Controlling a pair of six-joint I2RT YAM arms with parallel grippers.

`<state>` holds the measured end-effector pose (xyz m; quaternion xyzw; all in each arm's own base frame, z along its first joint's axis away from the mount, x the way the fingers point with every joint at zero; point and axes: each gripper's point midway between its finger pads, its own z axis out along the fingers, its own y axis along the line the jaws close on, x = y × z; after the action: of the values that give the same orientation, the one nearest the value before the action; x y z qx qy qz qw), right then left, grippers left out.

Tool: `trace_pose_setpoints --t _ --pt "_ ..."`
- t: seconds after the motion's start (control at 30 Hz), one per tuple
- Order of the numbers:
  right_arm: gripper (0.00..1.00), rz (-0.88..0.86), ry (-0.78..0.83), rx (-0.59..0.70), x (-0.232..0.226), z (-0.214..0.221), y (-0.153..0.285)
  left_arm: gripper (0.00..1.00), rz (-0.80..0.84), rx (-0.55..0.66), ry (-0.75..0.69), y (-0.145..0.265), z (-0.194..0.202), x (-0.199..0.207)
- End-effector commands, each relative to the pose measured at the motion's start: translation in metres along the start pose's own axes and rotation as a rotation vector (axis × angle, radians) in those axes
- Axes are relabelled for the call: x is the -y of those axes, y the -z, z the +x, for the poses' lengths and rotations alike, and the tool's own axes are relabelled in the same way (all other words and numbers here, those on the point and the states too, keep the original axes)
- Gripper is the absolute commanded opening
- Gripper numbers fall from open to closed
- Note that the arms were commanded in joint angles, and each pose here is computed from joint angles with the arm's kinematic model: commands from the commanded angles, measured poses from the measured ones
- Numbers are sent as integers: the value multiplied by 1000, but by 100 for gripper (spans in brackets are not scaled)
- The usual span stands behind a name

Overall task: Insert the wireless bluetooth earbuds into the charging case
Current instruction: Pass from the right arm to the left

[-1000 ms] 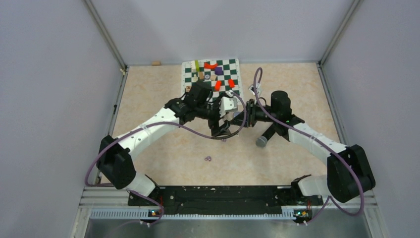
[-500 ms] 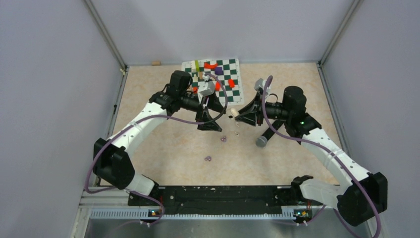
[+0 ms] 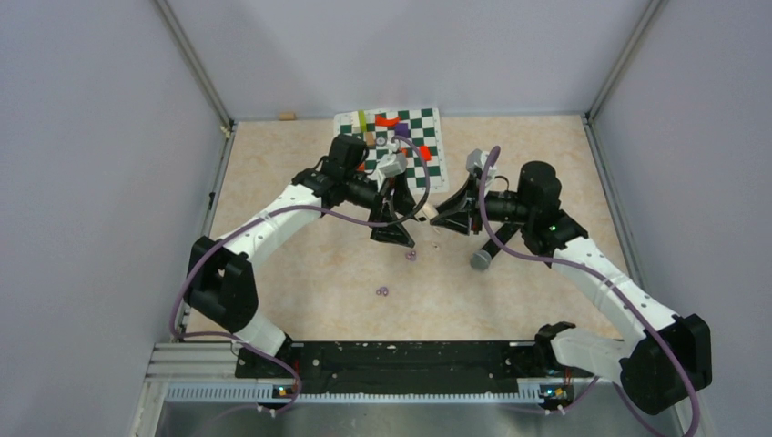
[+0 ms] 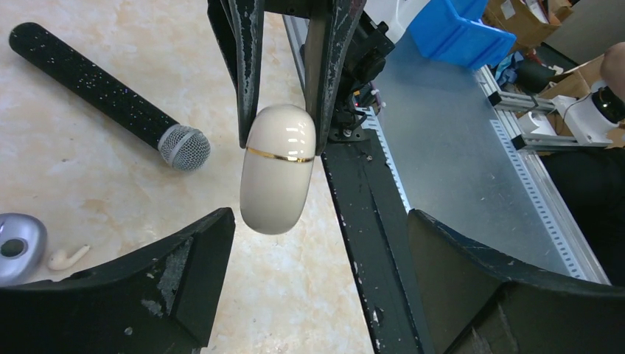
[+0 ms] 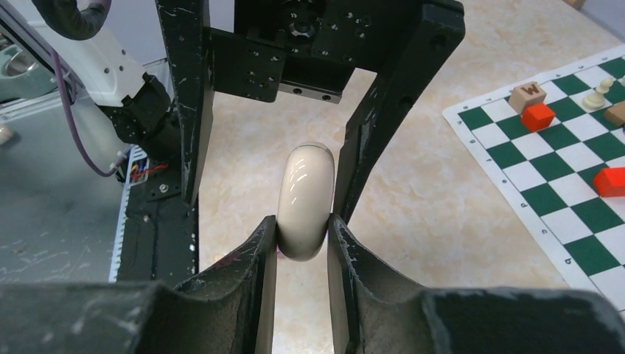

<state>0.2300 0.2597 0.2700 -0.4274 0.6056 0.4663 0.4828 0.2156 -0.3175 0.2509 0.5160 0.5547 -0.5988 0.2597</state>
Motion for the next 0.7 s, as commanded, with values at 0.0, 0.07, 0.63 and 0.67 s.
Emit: trace_pose_setpoints --t 0.0,0.07,0.63,0.67 --pt "15 -43 33 46 -9 -10 -4 90 21 7 -13 -5 -2 0" --pt "15 -36 30 46 -7 -8 -5 89 22 6 -17 -6 -2 2" --pt "15 -61 -23 36 -9 5 -8 69 30 -8 -53 -17 -1 9" --pt "15 -64 -25 37 -9 5 -8 67 29 -8 -54 -17 -1 9"
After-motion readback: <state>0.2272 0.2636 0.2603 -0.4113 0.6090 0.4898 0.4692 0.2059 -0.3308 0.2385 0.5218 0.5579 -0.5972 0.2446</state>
